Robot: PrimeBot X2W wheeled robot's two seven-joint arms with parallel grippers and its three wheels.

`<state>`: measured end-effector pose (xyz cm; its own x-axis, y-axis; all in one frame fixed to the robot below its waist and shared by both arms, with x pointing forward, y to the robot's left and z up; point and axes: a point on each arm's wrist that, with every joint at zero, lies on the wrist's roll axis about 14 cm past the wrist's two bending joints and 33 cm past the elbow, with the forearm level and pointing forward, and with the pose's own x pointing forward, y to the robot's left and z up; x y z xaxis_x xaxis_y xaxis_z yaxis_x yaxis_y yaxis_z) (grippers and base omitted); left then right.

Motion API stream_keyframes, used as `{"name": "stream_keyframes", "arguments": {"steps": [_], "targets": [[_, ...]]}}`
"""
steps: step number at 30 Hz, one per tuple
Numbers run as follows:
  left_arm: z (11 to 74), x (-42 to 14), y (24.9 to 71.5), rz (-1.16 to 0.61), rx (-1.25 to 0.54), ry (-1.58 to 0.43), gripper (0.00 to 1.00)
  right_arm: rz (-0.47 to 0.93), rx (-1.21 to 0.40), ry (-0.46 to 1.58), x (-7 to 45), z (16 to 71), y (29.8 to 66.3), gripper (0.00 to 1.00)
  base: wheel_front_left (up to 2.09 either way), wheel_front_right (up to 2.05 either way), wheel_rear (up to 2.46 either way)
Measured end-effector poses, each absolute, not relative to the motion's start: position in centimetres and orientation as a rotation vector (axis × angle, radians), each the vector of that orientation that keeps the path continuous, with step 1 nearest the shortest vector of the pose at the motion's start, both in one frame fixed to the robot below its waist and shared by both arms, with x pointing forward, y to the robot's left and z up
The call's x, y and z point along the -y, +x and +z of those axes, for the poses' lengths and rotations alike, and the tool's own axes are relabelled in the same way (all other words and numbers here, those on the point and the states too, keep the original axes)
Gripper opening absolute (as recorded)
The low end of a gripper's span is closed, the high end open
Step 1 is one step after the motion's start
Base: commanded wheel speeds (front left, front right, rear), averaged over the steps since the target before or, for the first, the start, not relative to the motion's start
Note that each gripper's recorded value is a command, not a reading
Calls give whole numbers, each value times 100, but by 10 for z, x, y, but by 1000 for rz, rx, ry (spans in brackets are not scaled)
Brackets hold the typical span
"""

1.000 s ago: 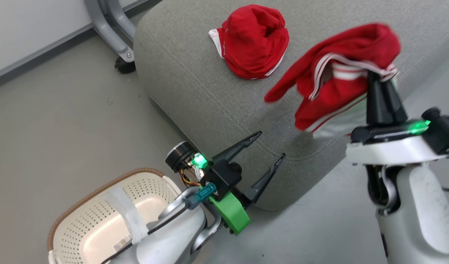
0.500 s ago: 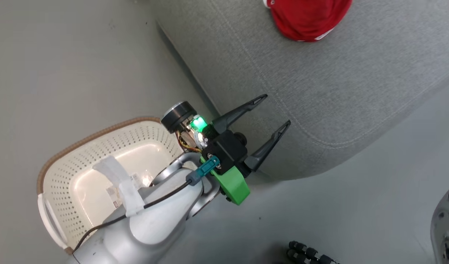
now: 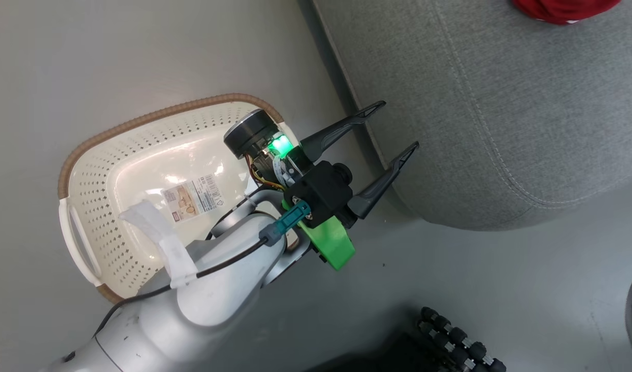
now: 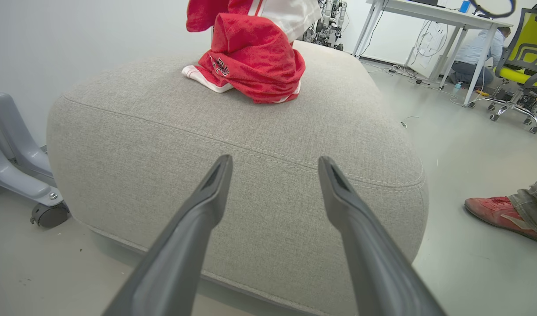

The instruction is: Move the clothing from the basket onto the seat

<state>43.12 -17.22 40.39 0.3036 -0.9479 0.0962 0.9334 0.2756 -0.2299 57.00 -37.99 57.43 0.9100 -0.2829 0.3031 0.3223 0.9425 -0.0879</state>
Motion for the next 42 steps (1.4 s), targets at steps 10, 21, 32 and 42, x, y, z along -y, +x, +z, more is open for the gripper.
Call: {"name": "stream_keyframes", "arguments": {"steps": [10, 21, 32, 42], "targets": [[382, 166, 433, -1242, -119, -272, 100, -339, 42, 11, 359, 461, 566, 0, 0, 0, 0], [409, 170, 418, -1243, -103, -270, 100, -357, -11, -18, 358, 463, 526, 100, 0, 0, 0], [426, 133, 418, -1036, -162, -298, 100, -130, -67, -50, 275, 460, 478, 100, 0, 0, 0], [443, 67, 418, -732, -172, -332, 100, 134, -39, -26, 186, 474, 436, 100, 0, 0, 0]]}}
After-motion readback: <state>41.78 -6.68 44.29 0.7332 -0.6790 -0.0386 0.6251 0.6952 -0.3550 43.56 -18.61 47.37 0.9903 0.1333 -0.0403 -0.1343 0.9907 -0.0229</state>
